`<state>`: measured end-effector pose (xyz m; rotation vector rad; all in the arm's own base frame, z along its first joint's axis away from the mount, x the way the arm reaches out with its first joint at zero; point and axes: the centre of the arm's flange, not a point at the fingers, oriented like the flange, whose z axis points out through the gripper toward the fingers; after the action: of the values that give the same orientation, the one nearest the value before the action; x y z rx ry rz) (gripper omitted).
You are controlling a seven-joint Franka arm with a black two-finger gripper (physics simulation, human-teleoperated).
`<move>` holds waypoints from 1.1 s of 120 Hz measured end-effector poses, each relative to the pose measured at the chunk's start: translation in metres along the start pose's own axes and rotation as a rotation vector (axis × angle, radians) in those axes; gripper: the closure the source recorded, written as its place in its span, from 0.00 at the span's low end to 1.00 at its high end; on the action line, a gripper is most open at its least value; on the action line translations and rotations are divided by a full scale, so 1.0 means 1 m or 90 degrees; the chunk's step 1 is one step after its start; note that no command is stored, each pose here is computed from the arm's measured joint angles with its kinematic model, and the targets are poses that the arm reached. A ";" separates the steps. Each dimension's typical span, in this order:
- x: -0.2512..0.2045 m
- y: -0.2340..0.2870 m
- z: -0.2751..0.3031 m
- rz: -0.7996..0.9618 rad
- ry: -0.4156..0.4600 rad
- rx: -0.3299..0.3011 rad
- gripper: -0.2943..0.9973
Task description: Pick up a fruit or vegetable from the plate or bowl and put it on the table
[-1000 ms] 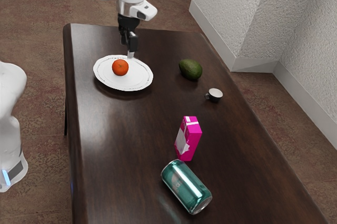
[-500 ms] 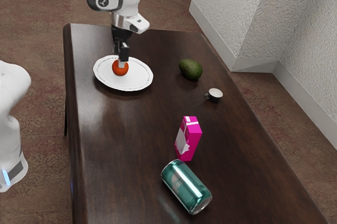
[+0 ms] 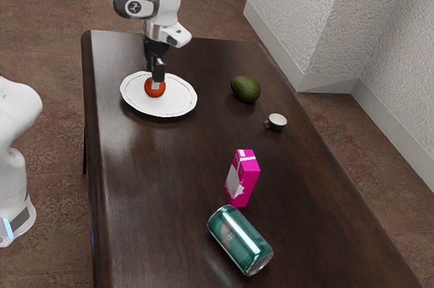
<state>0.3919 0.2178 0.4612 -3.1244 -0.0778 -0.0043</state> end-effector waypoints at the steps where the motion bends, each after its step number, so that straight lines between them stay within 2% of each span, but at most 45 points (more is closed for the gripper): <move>1: 0.000 0.000 0.000 0.000 0.000 0.000 0.23; 76: 0.009 -0.014 0.033 0.005 -0.006 -0.010 0.23; 115: 0.014 -0.010 0.034 0.015 0.001 -0.007 0.45; 132: 0.027 0.008 0.027 0.040 0.009 0.002 0.49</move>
<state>0.4196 0.2111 0.4343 -3.1213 0.0193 -0.0265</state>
